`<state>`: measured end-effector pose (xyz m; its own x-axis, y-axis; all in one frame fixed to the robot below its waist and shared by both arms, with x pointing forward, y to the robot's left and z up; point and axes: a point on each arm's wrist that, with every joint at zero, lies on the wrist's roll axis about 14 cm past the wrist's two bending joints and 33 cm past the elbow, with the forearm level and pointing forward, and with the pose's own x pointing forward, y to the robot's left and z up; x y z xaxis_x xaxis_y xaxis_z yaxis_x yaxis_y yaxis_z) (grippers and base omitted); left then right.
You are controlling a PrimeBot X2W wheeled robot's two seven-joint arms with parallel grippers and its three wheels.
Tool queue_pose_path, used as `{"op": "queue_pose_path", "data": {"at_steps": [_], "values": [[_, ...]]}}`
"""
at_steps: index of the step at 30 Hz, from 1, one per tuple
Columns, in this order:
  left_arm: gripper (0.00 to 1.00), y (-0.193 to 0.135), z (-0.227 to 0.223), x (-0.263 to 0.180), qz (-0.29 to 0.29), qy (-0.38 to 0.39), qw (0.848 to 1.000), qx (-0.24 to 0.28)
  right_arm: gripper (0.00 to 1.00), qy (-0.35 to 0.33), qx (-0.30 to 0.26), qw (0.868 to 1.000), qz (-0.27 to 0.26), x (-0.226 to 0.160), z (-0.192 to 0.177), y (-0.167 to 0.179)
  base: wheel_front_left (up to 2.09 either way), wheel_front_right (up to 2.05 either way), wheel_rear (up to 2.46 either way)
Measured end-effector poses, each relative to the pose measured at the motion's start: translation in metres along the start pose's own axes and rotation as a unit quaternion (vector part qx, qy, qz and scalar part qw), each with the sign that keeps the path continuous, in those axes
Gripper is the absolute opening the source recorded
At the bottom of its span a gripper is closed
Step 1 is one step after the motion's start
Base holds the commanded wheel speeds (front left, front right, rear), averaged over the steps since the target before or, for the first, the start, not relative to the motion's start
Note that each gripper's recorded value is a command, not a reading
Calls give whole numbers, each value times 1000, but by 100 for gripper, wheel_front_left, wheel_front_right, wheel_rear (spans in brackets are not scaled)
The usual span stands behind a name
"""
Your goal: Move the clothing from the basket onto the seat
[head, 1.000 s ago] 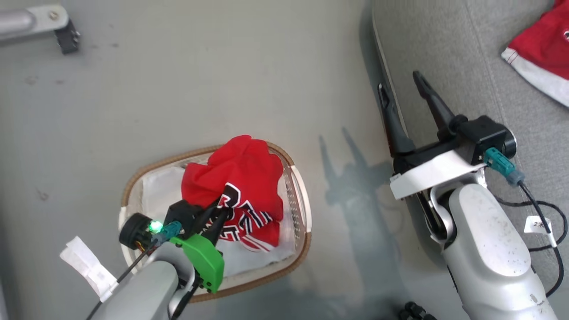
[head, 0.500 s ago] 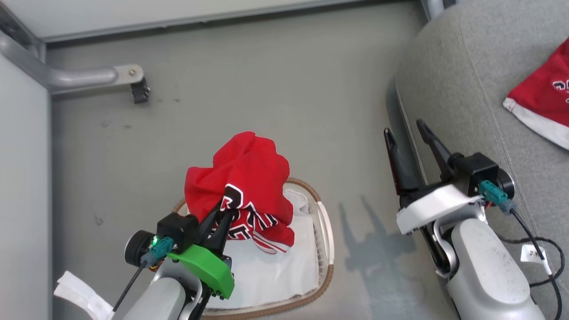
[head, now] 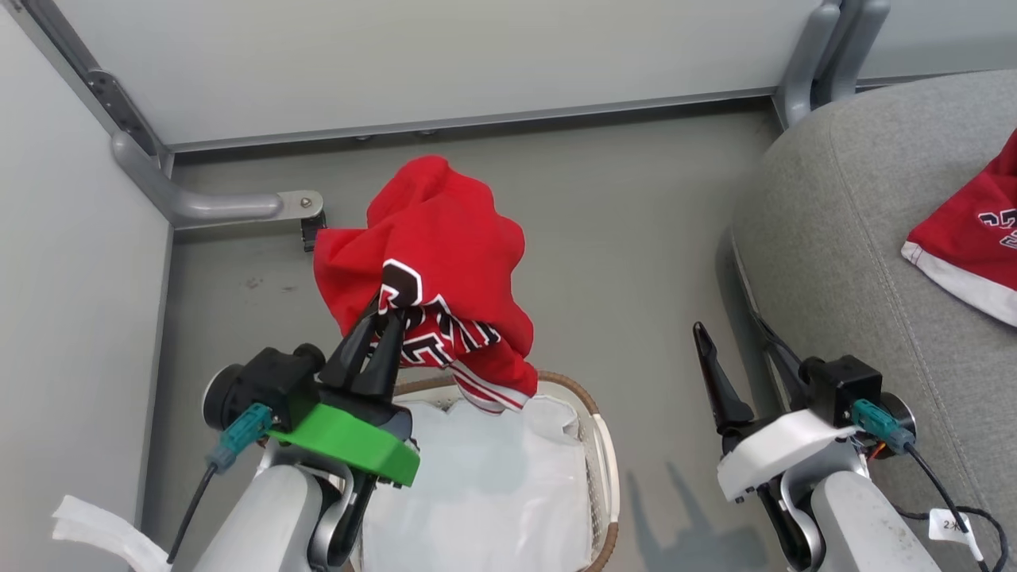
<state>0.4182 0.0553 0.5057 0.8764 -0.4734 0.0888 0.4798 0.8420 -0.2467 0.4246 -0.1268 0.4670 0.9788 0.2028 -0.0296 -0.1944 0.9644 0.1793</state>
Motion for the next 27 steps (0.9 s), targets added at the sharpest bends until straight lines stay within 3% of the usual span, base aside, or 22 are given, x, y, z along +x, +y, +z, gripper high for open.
{"op": "queue_pose_path", "data": {"at_steps": [12, 21, 27], "values": [[0, -15, 65, -2, -9, -94, 995, 13, 100, 0, -3, 1000, 24, -16, 2, 20, 0, 0, 0], [0, -24, 70, -9, -11, -104, 994, 9, 100, -6, -17, 984, 175, -22, 5, 118, 0, 0, 0], [0, -25, 66, -11, -10, -100, 995, 6, 100, -36, -41, 968, 246, -13, 24, 160, 0, 0, 0]]}}
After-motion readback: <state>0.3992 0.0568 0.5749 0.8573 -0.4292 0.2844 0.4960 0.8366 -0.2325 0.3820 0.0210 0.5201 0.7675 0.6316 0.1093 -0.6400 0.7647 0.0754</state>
